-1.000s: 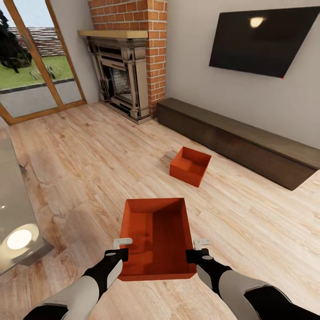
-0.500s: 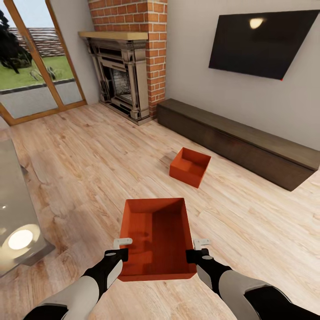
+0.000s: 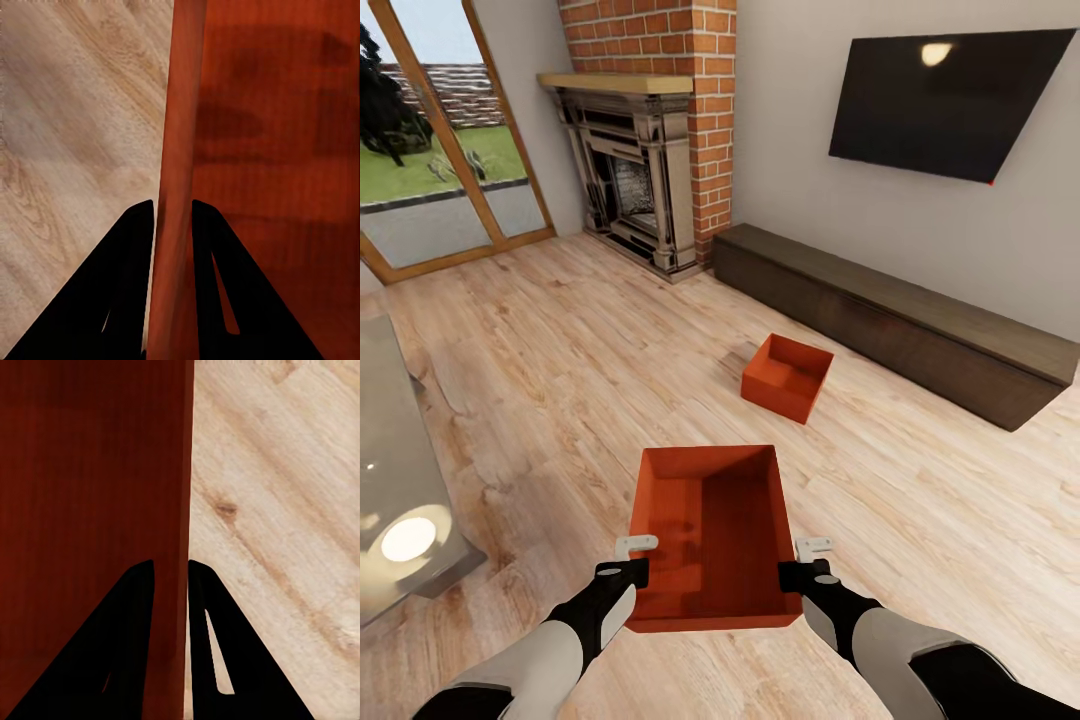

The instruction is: Move the two storage containers from the living room to the garage. In the garage, place one container on the floor and stack the other container on top of it (either order is fine).

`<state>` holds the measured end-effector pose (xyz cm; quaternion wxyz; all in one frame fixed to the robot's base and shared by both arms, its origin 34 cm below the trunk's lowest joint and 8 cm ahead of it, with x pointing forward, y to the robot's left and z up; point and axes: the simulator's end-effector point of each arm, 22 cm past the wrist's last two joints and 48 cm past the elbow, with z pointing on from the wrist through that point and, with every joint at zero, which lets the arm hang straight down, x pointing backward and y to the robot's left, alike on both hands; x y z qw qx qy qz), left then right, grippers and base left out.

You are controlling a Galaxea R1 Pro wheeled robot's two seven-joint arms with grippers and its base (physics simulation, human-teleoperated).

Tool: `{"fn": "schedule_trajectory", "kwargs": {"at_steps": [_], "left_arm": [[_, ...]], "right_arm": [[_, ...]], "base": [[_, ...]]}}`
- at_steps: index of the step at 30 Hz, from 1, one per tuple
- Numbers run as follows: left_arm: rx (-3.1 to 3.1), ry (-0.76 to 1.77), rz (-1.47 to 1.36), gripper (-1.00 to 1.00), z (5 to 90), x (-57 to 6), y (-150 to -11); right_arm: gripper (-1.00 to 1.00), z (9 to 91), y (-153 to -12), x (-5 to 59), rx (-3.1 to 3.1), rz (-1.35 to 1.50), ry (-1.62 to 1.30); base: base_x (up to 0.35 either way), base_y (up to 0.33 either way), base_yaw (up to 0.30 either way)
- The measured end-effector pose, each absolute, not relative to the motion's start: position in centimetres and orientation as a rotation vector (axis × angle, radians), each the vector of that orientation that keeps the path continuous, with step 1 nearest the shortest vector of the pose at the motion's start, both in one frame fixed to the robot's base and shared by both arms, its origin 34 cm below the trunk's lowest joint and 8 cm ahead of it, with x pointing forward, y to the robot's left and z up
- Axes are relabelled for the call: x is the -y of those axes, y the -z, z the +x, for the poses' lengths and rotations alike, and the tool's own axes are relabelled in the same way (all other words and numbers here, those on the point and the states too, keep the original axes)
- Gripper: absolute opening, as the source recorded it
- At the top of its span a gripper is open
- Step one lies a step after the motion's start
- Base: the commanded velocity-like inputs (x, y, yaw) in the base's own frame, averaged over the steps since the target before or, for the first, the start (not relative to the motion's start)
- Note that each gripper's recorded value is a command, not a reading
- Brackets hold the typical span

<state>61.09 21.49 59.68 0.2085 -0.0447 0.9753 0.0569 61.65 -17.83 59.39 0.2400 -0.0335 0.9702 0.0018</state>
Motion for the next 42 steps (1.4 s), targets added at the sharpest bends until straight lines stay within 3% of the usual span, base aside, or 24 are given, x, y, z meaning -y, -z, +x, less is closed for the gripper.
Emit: {"fn": "schedule_trajectory", "kwargs": {"at_steps": [42], "left_arm": [[-2.655,-0.151,-0.13,-1.0,61.8,-21.5,-66.8]], "right_arm": [[-1.0,62.4,-66.6,17.8,-2.597,-0.094,-0.002]], "base": [[0.0,0.0,0.0]]}}
